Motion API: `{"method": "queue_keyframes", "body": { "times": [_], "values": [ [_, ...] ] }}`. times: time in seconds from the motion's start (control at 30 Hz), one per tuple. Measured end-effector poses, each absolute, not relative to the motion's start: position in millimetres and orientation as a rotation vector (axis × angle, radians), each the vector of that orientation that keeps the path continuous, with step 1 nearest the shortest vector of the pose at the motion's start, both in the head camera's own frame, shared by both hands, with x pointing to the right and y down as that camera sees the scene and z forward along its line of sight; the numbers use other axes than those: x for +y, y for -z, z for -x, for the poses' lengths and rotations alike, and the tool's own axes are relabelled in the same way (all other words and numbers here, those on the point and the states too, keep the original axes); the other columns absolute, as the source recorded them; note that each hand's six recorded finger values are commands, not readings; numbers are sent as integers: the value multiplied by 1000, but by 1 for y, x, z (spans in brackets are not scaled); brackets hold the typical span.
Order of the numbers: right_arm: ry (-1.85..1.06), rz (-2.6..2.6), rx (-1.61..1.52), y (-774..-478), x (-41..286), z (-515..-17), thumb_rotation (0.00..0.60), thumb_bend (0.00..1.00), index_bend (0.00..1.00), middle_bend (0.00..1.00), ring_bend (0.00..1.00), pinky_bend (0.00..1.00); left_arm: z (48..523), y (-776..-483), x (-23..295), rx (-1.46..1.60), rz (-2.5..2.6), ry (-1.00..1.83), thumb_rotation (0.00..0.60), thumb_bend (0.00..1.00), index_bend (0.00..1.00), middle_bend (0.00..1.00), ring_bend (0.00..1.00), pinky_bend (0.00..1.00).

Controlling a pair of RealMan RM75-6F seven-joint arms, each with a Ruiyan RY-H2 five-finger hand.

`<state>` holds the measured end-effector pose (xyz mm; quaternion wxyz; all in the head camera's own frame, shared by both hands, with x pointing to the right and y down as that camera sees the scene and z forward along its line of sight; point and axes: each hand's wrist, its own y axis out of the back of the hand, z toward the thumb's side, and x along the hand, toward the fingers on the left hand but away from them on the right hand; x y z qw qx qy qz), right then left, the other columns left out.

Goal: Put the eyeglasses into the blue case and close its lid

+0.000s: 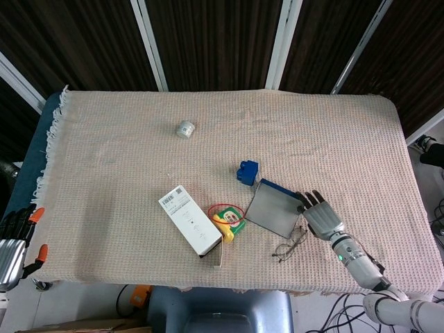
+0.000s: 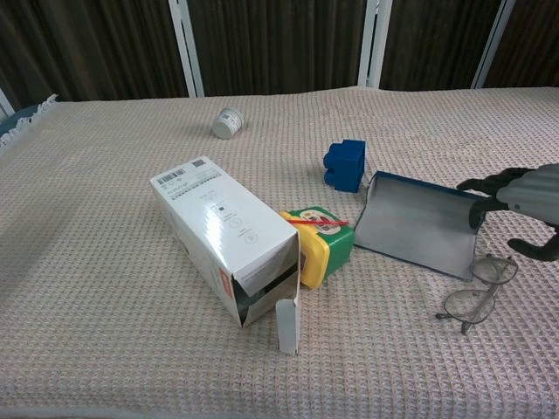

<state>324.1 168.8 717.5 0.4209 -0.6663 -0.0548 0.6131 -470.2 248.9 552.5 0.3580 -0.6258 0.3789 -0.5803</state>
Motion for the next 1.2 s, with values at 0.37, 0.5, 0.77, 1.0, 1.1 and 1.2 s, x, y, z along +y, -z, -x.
{"method": "queue_keyframes", "body": {
  "times": [0.37,0.5,0.77,1.0,1.1,1.2],
  "values": [
    [-1595,1589,-124,-722,152,-347,600,639,415,0,0,0,470,-555,249,969,1615,1508,600,448,0,0,0,39],
    [-1627,1559,-118,-725,146,-356,600,641,417,0,0,0,470,-556,249,965,1616,1512,600,447,0,0,0,40],
    [-1679,1521,-156,-732,126,-369,600,644,420,0,0,0,469,-558,249,959,1616,1518,600,447,0,0,0,40],
    [-1650,1539,-217,-727,121,-366,600,492,405,0,0,0,469,-558,248,961,1616,1518,600,448,0,0,0,39],
    [-1614,1539,-236,-717,124,-366,600,457,407,0,0,0,469,-557,249,962,1617,1517,600,448,0,0,0,39],
    [-1571,1554,-245,-707,131,-364,600,449,412,0,0,0,469,-557,249,964,1617,1513,600,448,0,0,0,39]
  ]
}}
